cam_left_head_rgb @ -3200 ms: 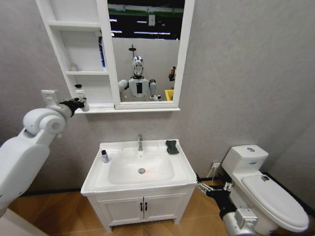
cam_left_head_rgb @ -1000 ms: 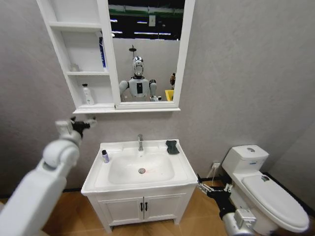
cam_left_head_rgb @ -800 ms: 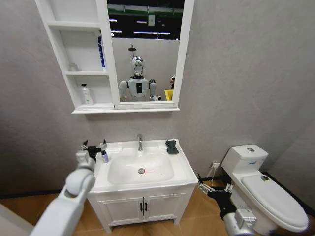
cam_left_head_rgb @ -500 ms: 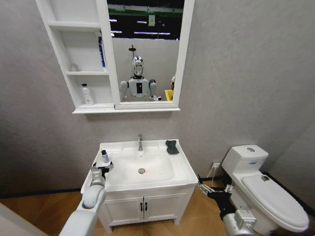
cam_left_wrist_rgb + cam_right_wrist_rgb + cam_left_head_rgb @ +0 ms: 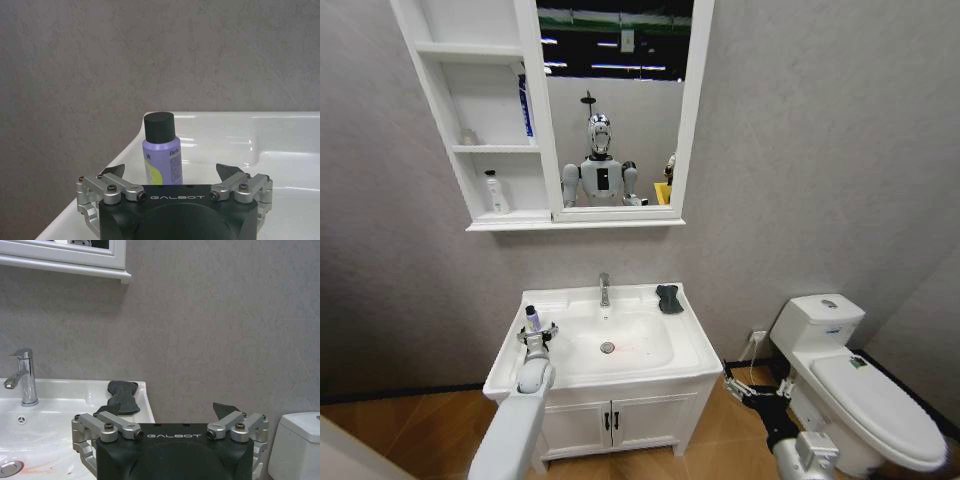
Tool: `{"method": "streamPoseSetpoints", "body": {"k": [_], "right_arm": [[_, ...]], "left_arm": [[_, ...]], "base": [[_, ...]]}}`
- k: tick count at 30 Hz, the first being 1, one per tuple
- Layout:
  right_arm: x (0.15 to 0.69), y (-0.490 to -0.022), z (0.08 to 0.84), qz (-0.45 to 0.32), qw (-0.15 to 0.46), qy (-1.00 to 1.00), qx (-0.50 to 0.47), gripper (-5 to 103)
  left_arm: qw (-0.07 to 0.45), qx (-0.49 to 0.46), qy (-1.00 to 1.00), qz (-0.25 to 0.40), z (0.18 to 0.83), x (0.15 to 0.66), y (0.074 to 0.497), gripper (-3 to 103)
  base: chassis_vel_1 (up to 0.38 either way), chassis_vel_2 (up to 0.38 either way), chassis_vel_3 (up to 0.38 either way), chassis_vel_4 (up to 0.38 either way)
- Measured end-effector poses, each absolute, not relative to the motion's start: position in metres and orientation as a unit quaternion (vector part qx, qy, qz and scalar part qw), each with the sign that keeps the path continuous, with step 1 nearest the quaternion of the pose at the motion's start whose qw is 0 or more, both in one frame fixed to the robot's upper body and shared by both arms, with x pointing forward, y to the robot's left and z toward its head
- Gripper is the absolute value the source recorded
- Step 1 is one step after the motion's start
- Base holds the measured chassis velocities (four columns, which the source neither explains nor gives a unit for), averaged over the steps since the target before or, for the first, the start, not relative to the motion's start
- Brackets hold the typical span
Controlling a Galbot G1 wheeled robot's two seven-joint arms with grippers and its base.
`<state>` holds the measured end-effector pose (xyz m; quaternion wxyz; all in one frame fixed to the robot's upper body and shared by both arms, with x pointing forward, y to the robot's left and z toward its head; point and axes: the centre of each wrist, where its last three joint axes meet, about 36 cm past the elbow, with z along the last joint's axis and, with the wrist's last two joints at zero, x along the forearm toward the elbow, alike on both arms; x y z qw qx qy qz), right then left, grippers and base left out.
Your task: Move facial cleanser and shampoo from washbasin to cabinet, then wipe washbasin with towel.
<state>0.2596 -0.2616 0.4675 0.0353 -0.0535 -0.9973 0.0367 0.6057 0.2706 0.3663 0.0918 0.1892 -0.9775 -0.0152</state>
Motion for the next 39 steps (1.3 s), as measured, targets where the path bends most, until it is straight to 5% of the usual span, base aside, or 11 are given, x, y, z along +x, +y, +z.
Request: {"method": "streamPoseSetpoints", "body": {"k": [10, 26, 33, 39], "right_arm": [[0.262, -0.262, 0.462, 0.035, 0.036, -0.997, -0.055, 100], [0.262, -0.263, 0.459, 0.035, 0.037, -0.997, -0.058, 100], [0.263, -0.262, 0.458, 0.033, 0.038, -0.997, -0.058, 100], [0.265, -0.261, 0.456, 0.032, 0.04, -0.997, -0.057, 100]], "left_arm": [[0.076, 0.195, -0.978, 0.003, 0.356, 0.622, 0.275, 103], [0.07, 0.203, -0.977, 0.006, 0.351, 0.636, 0.277, 45], [0.062, 0.206, -0.977, -0.002, 0.385, 0.605, 0.277, 43], [0.0, 0.174, -0.985, -0.011, 0.472, 0.551, 0.282, 43]], "base": [[0.0, 0.0, 0.0, 0.0], [0.0, 0.0, 0.0, 0.0], [0.0, 0.0, 0.0, 0.0], [0.0, 0.0, 0.0, 0.0]]}}
